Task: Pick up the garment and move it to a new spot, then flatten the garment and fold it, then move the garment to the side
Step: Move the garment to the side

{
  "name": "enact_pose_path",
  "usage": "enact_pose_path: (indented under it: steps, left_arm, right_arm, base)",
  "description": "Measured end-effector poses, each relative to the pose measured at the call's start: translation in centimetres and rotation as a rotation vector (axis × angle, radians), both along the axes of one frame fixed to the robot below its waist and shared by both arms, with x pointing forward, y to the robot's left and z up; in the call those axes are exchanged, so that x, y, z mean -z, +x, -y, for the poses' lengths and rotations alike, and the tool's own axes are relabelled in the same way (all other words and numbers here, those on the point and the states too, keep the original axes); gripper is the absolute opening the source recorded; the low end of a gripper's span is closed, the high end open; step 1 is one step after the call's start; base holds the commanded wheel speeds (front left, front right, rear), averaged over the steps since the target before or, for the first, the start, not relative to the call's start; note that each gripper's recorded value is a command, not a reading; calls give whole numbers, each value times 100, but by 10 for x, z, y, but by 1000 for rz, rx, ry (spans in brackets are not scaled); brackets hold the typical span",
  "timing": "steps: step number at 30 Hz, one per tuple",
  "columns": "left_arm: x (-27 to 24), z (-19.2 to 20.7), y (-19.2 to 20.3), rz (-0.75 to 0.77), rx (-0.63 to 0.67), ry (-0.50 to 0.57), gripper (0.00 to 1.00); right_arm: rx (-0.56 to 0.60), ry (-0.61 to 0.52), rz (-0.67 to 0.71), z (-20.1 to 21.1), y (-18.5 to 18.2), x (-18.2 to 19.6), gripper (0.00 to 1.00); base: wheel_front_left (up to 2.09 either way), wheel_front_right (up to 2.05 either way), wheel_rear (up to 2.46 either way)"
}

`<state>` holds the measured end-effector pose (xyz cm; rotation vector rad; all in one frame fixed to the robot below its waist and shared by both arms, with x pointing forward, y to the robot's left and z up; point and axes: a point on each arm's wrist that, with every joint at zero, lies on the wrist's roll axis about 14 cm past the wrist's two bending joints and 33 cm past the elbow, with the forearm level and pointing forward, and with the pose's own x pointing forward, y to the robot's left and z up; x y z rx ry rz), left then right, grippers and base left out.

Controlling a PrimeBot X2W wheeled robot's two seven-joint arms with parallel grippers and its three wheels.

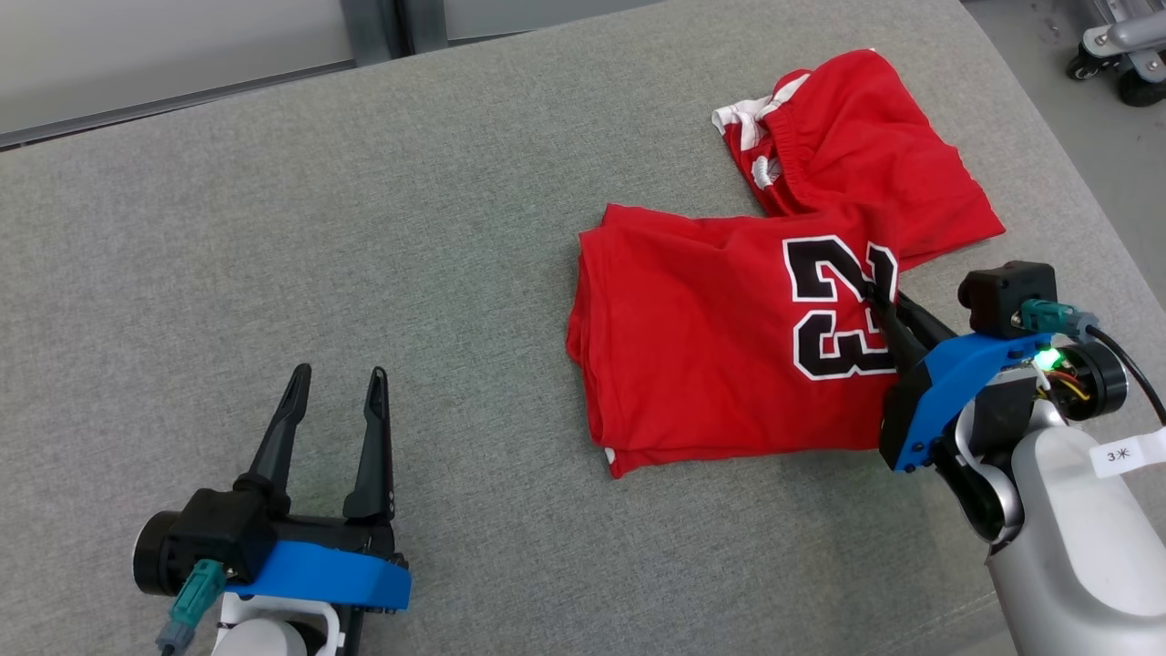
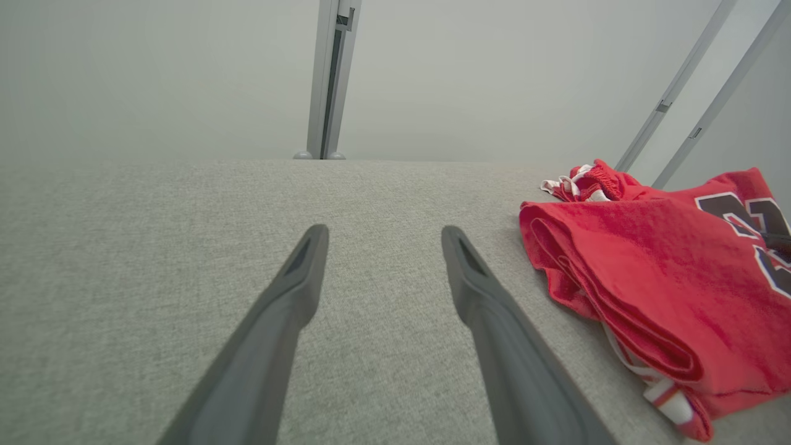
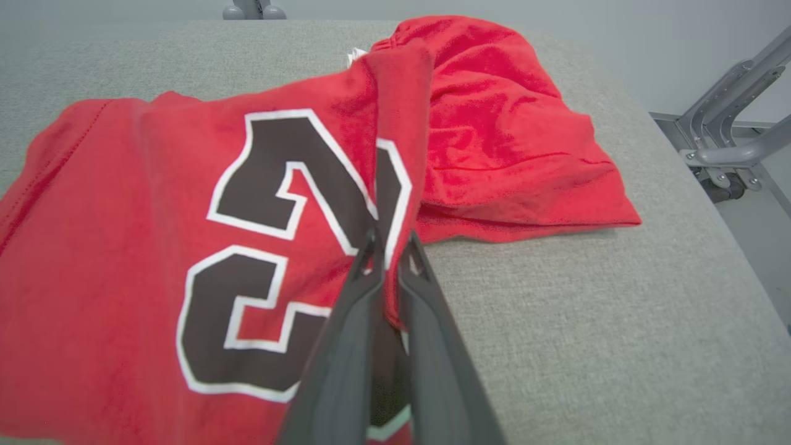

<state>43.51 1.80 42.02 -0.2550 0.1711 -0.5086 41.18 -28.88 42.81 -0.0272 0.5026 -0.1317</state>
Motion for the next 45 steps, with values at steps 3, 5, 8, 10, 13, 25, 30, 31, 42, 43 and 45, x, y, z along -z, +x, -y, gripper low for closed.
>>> enact_pose_path:
  steps: [3, 5, 8, 10, 13, 25, 30, 31, 42, 43, 45]
  left_arm:
    - [-1, 1, 0, 2, 6, 3, 100]
    - [-2, -1, -1, 4, 2, 6, 100]
    - [-4, -8, -2, 9, -14, 12, 100]
    - [-6, -12, -2, 10, -29, 12, 100]
    - [-6, -20, -3, 11, -52, 14, 100]
    - [-2, -54, -8, -1, -152, 31, 100]
    - [4, -65, -10, -16, -180, 42, 100]
    - [5, -66, -10, -18, -183, 43, 100]
    - [6, -67, -7, -15, -178, 52, 100]
    - [5, -66, -7, -11, -177, 51, 100]
    - [1, -66, -7, -2, -176, 49, 100]
  right_arm:
    - [-13, -5, 24, -3, 6, -6, 0]
    - [-33, -10, 42, -7, 14, -13, 0]
    - [-65, -40, 68, -9, 29, -29, 0]
    - [-75, -59, 90, -6, 42, -45, 0]
    - [-75, -67, 109, 0, 60, -64, 0]
    - [59, -141, 51, 67, 94, -83, 0]
    - [125, -150, 40, 89, 100, -79, 0]
    - [136, -159, 28, 93, 99, -76, 31]
    - [204, -190, 79, 103, 93, -66, 100]
    - [193, -186, 86, 99, 94, -66, 100]
    - [165, -179, 105, 87, 97, -69, 100]
  base:
    - [0, 0, 0]
    - [0, 0, 0]
    - [0, 0, 0]
    - [0, 0, 0]
    - [0, 0, 0]
    - [0, 0, 0]
    - [0, 0, 0]
    - [0, 0, 0]
    - [0, 0, 0]
    - [0, 0, 0]
    - [0, 0, 0]
